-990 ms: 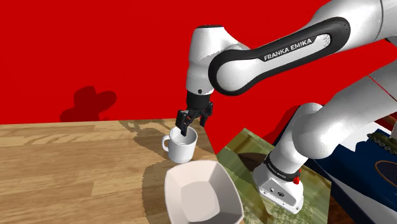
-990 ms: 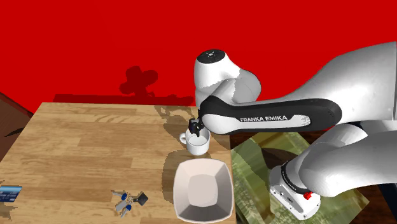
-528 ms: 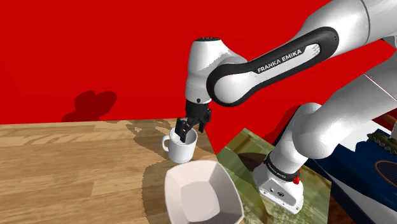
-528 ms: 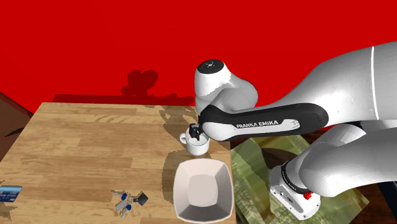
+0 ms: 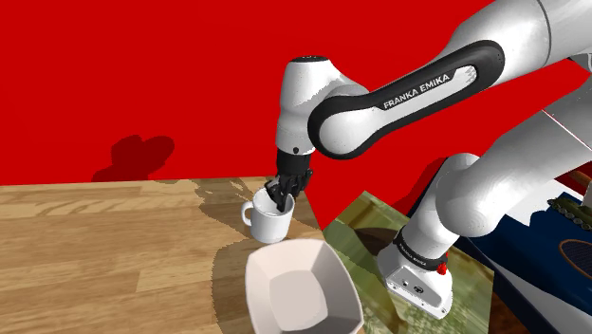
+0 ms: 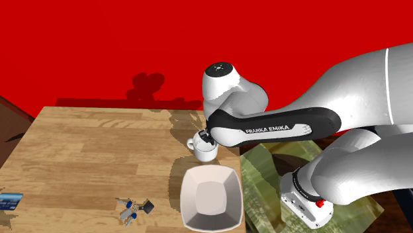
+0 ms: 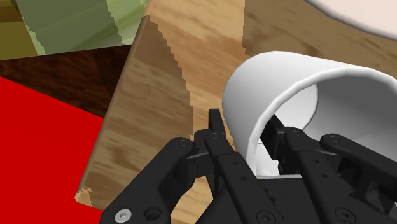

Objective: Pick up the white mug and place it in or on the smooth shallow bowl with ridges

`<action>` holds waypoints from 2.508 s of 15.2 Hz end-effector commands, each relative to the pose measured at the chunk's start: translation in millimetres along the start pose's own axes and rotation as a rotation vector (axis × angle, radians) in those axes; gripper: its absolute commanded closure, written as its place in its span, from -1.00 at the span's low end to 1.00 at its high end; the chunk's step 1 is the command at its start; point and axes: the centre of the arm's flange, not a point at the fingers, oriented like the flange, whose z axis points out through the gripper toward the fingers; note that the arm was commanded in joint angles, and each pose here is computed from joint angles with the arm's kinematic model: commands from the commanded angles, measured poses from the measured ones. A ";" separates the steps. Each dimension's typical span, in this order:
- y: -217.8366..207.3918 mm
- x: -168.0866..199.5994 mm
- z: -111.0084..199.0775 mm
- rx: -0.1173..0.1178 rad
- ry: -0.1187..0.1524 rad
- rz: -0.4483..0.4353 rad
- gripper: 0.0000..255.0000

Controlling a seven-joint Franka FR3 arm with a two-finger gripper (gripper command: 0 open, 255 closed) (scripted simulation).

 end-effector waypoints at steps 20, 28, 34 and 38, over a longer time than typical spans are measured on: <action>-0.7 -5.1 -63.1 0.000 0.000 0.000 1.00; -1.1 -8.5 -105.2 0.000 0.000 0.000 1.00; -11.6 -34.3 -124.6 0.000 0.000 0.000 1.00; -32.1 -82.9 -126.7 0.000 0.000 0.000 1.00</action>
